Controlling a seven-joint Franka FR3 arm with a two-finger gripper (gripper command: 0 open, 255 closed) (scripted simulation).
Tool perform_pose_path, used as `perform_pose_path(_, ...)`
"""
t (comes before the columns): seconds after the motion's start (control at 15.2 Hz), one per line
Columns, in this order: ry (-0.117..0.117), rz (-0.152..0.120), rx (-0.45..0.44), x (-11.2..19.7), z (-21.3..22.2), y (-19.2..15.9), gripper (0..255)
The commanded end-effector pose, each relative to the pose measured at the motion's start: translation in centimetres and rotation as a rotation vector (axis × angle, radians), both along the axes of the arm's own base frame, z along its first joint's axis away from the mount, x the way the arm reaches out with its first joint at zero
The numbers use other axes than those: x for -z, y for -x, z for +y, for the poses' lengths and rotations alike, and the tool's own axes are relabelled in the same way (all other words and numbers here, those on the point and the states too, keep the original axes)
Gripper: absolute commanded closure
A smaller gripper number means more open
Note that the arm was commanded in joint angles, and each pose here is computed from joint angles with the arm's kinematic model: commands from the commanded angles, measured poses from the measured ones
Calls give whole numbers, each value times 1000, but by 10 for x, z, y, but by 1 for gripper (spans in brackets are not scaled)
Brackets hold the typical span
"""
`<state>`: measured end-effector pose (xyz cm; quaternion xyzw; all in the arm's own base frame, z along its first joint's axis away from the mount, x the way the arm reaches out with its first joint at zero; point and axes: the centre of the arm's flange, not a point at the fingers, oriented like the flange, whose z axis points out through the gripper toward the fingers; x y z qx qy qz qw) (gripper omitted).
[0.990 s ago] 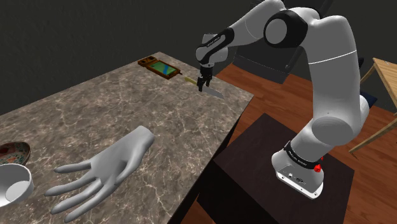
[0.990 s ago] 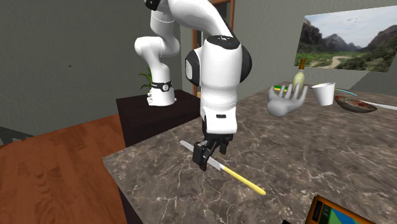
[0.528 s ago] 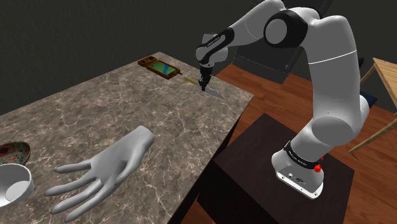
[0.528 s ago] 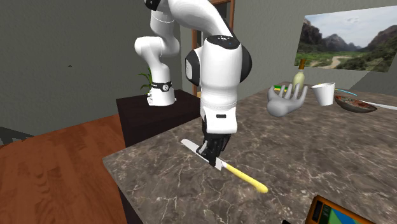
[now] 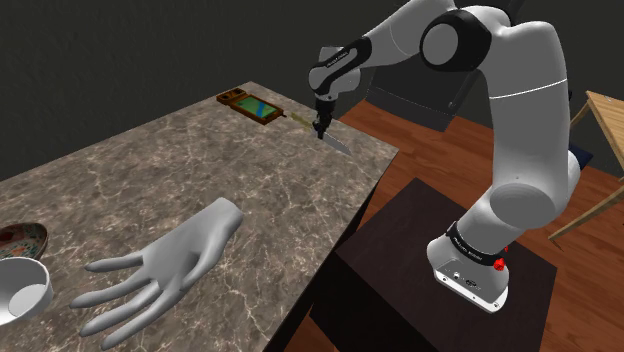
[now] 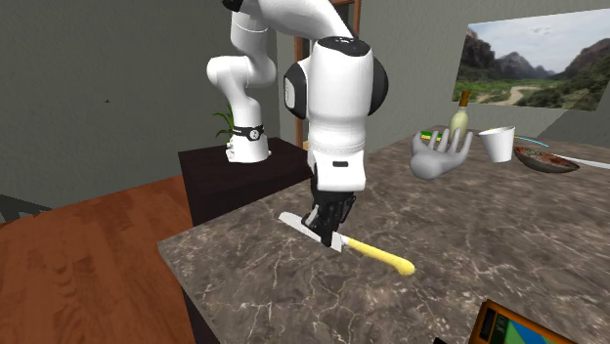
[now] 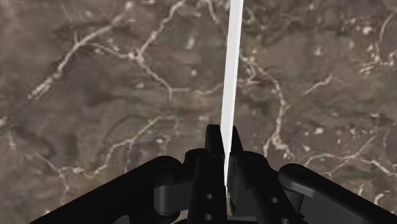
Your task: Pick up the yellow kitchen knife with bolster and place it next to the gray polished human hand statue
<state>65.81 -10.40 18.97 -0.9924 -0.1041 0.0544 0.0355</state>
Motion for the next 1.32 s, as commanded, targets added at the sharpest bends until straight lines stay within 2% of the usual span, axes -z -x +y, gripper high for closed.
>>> perform_pose_path(0.0,0,0,0,-10,0,0,255)
perform_pose_path(1.25,0,0,0,-110,0,0,255)
